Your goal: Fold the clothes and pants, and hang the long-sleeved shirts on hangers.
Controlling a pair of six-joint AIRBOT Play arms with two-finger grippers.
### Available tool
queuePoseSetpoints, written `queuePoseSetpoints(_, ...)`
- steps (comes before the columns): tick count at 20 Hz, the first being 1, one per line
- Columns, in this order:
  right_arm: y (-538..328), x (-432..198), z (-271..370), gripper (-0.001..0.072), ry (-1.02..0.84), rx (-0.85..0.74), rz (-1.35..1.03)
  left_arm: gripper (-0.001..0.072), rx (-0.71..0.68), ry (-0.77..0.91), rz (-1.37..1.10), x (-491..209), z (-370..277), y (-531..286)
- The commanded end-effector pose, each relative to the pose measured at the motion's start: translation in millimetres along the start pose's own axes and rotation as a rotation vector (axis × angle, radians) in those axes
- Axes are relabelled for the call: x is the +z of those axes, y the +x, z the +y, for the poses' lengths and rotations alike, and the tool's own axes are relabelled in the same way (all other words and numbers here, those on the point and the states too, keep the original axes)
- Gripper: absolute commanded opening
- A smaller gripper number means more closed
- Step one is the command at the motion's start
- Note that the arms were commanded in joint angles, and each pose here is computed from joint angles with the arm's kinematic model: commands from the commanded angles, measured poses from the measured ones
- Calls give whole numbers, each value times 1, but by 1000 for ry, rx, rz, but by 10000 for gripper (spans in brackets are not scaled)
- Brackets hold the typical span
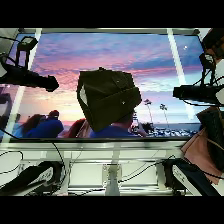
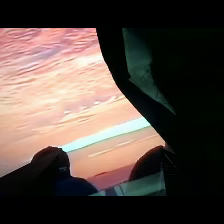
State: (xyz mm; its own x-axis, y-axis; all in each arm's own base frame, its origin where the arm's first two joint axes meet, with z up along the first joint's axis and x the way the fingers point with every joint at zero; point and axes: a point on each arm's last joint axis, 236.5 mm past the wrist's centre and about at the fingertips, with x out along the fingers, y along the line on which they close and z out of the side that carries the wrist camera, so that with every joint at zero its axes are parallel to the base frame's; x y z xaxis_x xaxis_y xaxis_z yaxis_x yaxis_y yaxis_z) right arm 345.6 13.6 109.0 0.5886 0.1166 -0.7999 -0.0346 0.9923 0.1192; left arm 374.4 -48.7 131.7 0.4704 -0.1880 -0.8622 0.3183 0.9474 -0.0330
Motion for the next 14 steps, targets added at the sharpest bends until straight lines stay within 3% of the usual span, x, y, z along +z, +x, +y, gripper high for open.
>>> queuePoseSetpoints(1,7,1,-8,38,-45,-30,-12,703,-29,-48,-8,2,-7,0)
queuePoseSetpoints(5,49,-49,-30,37,-131,-82,140,703,-252,-13,-93,10,-61,-3)
queuePoseSetpoints(8,69,-77,-32,38,-125,-74,220,703,-357,-91,-134,-13,-90,1)
queuePoseSetpoints(14,72,-64,-32,38,-150,-75,158,703,-503,-241,-18,-100,-132,33)
